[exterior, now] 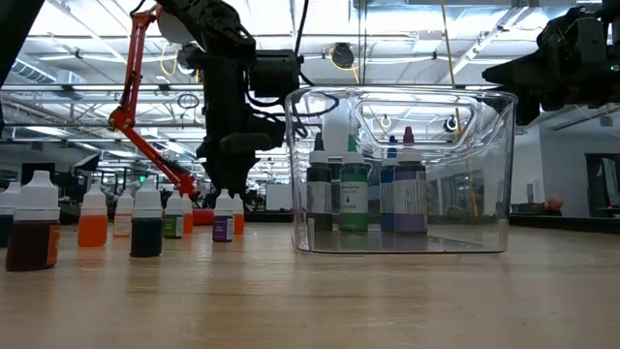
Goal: Pick & Place food coloring
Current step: Put the orange food coloring bottle into the transparent container
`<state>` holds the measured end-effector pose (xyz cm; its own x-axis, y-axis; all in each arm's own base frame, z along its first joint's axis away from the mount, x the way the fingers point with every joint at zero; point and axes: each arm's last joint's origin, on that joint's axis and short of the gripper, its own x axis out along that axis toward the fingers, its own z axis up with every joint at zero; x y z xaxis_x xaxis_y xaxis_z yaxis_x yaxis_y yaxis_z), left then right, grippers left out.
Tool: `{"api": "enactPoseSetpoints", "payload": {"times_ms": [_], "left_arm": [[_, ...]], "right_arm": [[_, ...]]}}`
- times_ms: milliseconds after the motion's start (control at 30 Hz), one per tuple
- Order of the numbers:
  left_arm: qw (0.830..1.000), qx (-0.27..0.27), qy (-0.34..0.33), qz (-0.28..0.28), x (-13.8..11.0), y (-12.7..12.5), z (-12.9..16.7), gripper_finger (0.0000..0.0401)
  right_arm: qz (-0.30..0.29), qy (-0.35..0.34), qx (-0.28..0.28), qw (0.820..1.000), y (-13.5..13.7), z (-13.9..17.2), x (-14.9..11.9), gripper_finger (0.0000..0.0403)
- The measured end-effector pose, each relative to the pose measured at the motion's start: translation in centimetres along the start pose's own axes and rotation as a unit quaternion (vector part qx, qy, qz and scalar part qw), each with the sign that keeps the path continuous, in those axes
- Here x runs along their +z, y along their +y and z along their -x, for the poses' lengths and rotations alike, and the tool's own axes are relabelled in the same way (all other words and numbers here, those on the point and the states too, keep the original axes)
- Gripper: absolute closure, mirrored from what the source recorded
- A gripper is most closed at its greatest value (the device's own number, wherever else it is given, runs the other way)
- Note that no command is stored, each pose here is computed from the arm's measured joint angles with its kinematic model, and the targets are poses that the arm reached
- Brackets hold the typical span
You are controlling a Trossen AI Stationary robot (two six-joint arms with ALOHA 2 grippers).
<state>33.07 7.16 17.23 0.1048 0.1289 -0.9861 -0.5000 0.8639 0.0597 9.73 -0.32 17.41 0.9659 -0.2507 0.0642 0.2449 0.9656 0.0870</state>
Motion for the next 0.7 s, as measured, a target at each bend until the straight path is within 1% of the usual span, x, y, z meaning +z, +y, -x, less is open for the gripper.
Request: {"api": "enactPoseSetpoints", "payload": {"times_ms": [200, 433, 700], "left_arm": [[1.000, 0.000, 0.001, 0.000, 0.0, 0.0, 0.0, 0.0238], [1.000, 0.004, 0.014, 0.001, -0.7, 0.2, -0.8, 0.0231], [1.000, 0.003, 0.007, 0.012, -0.6, 0.6, -1.1, 0.0237]], "right_arm": [[0.000, 0.000, 0.000, 1.000, 0.0, 0.0, 0.0, 0.0115], [0.000, 0.000, 0.000, 1.000, 0.0, 0.0, 0.0, 0.0115], [0.000, 0.000, 0.000, 1.000, 0.0, 0.0, 0.0, 0.0115]]}}
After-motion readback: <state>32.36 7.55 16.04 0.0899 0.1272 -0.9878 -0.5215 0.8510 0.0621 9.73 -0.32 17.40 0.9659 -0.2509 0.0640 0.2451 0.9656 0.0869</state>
